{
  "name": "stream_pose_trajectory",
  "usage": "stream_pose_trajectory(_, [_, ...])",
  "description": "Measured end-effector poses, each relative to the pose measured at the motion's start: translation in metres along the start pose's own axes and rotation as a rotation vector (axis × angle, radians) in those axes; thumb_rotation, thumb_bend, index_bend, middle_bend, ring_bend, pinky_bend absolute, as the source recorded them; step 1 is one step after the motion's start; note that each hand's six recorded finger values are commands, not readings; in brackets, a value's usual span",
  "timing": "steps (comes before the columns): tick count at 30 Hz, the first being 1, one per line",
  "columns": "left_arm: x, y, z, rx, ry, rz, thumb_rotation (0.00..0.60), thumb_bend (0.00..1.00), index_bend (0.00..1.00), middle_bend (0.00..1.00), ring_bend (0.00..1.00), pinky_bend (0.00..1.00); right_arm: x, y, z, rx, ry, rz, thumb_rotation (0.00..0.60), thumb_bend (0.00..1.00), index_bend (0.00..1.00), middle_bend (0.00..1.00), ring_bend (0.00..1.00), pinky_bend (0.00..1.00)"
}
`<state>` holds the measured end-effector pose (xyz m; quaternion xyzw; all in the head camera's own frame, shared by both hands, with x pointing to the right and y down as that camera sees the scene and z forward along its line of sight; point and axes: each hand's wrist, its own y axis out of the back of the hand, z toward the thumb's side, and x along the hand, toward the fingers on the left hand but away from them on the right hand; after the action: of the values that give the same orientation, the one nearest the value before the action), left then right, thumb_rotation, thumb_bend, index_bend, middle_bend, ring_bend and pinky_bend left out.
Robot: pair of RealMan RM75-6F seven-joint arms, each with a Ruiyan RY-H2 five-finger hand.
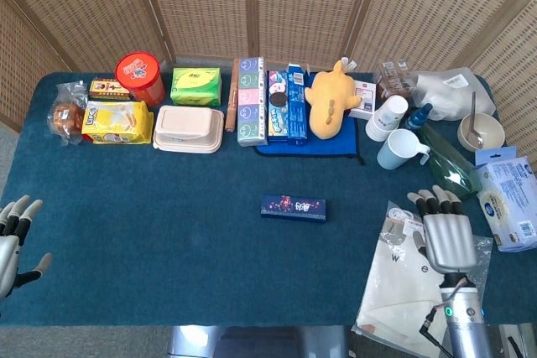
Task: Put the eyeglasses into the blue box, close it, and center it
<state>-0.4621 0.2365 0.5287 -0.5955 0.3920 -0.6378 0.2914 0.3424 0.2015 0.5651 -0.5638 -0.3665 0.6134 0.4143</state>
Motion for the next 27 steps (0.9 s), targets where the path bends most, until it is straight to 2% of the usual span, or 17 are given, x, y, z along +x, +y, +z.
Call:
stream_pose_trajectory(4, [-0.001, -0.003, 0.004, 0.006, 0.008, -0.014, 0.6, 0.28, 0.06, 0.02, 0.0, 0.0, 0.018, 0.001, -0.015, 0.001, -0.046, -0.009, 0.6, 0.27, 0.29, 0.27, 0.17, 0.2])
stream_pose_trajectory(9, [-0.005, -0.004, 0.013, -0.008, 0.013, -0.036, 0.6, 0.28, 0.06, 0.02, 0.0, 0.0, 0.033, 0.005, -0.022, -0.015, -0.06, -0.032, 0.6, 0.27, 0.28, 0.27, 0.17, 0.19])
stream_pose_trajectory(17, [-0.014, 0.001, 0.017, -0.012, 0.023, -0.051, 0.6, 0.28, 0.06, 0.02, 0.0, 0.0, 0.038, 0.006, -0.021, -0.029, -0.02, -0.03, 0.6, 0.27, 0.28, 0.27, 0.17, 0.18])
stream_pose_trajectory(27, [-0.034, 0.018, 0.004, -0.018, 0.067, -0.007, 0.6, 0.28, 0.06, 0.02, 0.0, 0.0, 0.037, -0.002, -0.018, -0.053, 0.007, -0.001, 0.6, 0.27, 0.27, 0.27, 0.17, 0.18])
